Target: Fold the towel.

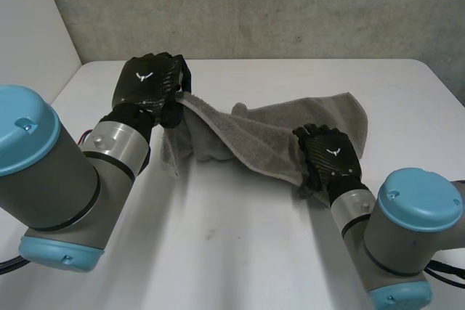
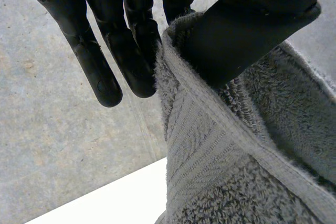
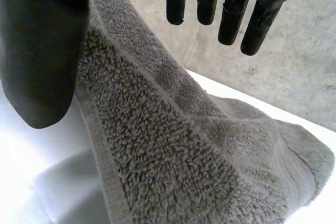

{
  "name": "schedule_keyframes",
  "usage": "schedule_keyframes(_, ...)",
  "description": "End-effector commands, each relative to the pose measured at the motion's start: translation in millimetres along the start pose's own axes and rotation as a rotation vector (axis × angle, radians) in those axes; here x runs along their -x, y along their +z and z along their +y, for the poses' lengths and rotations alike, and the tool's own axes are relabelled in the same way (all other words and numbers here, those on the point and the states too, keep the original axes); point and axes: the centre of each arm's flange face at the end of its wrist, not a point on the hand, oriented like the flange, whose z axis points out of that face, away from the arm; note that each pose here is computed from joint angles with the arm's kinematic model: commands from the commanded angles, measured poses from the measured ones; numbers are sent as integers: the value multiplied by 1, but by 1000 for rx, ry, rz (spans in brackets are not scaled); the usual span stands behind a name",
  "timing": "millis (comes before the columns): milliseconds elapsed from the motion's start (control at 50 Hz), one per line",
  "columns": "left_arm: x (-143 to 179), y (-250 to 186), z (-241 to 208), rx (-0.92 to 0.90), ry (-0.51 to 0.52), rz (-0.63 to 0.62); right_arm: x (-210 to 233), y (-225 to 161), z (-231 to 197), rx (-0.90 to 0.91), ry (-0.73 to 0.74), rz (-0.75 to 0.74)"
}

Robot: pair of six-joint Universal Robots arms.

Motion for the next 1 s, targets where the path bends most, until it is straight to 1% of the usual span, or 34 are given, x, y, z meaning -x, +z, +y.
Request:
schedule_keyframes(20,0,0,0,-1,0,-2,-2,7,-1,-46,10,14)
schedule_keyframes(100,0,0,1,3,0,-2,-9,8,-6,-97,6,39)
schedule_keyframes(200,2,1,2,7,1,-6,-15,7,-9,-116,6,49)
schedule_keyframes(340,2,1,3,8,1,-5,-28,11,-8,-97,11,76)
schedule_keyframes(480,2,0,7,19,5,-6,-28,8,-3,-53,15,45)
schedule_keyframes(540,3,-1,9,26,5,-6,-39,9,-4,-35,22,73)
schedule_keyframes(580,4,-1,10,30,6,-7,-53,10,-11,-42,29,111)
schedule_keyframes(680,3,-1,11,33,6,-7,-63,8,-18,-54,29,138)
schedule_keyframes(800,3,-1,11,34,6,-7,-64,3,-13,-32,33,140)
schedule_keyframes(1000,4,-1,11,34,6,-9,-61,0,-17,-43,34,119)
